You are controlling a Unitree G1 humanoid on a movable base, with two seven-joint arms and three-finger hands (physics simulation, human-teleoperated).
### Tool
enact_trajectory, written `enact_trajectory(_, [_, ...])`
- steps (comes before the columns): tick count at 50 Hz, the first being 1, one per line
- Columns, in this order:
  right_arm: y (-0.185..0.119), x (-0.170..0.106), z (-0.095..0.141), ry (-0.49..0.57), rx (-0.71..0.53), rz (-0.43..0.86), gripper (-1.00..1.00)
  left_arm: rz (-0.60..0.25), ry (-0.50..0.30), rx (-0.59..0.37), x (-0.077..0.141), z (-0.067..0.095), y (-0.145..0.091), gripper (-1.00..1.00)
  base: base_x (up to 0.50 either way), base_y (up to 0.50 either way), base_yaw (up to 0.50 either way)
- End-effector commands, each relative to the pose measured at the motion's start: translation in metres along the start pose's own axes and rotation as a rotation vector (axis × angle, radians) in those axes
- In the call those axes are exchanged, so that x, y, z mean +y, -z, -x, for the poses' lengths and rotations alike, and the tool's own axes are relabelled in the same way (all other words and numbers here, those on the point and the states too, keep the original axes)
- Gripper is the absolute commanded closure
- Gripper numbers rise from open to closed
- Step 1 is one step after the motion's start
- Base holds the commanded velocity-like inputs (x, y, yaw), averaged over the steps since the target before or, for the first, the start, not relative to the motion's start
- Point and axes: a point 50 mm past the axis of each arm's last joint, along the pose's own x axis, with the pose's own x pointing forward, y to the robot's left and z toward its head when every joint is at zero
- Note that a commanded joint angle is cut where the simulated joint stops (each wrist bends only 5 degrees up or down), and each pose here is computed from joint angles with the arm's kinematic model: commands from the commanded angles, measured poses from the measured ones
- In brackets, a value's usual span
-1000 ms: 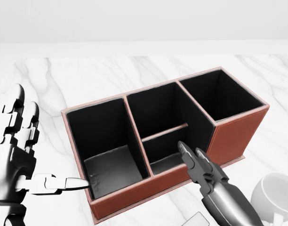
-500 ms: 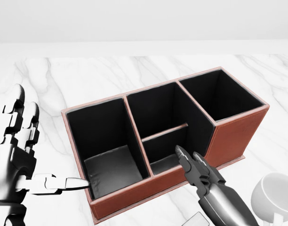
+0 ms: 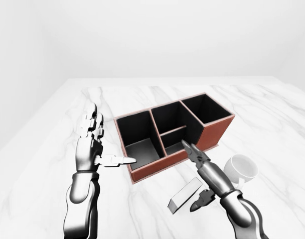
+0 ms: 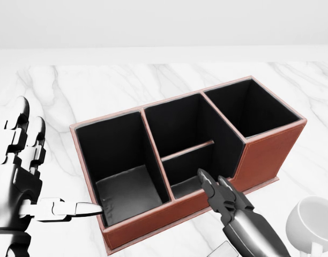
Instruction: Pick up the book and place it in the front compartment of the caddy.
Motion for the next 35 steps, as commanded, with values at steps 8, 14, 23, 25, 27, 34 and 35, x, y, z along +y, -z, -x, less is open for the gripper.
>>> enact_trajectory(8, [0.0034, 0.0020, -0.0055, -0.015, 0.008, 0.010, -1.00, -0.001, 0.000, 0.003, -0.0001, 0.0002, 0.0006, -0.99, 0.00, 0.00, 0.00])
enact_trajectory(14, [0.0020, 0.0020, -0.0048, -0.018, 0.004, 0.013, -1.00, 0.000, 0.000, 0.005, -0.0003, 0.0002, 0.0012, -0.99, 0.00, 0.00, 0.00])
enact_trajectory(23, [0.0038, 0.0023, -0.0066, -0.017, 0.010, 0.018, -1.00, -0.001, 0.000, 0.000, -0.0002, 0.0003, -0.0002, -0.99, 0.00, 0.00, 0.00])
enact_trajectory(25, [0.0011, 0.0016, -0.0069, -0.017, -0.004, 0.008, -1.00, -0.001, -0.001, 0.003, 0.0000, 0.0000, 0.0006, -0.99, 0.00, 0.00, 0.00])
enact_trajectory(27, [0.0006, 0.0017, -0.0073, -0.018, -0.007, 0.009, -1.00, -0.001, -0.001, 0.006, -0.0003, 0.0004, 0.0012, -0.99, 0.00, 0.00, 0.00])
enact_trajectory(34, [0.0011, 0.0035, -0.0094, -0.028, -0.007, 0.017, -1.00, -0.001, -0.001, 0.001, -0.0001, 0.0001, 0.0003, -0.99, 0.00, 0.00, 0.00])
enact_trajectory(35, [0.0013, 0.0043, -0.0095, -0.032, -0.005, 0.018, -1.00, -0.001, -0.001, -0.001, -0.0001, 0.0003, -0.0004, -0.99, 0.00, 0.00, 0.00])
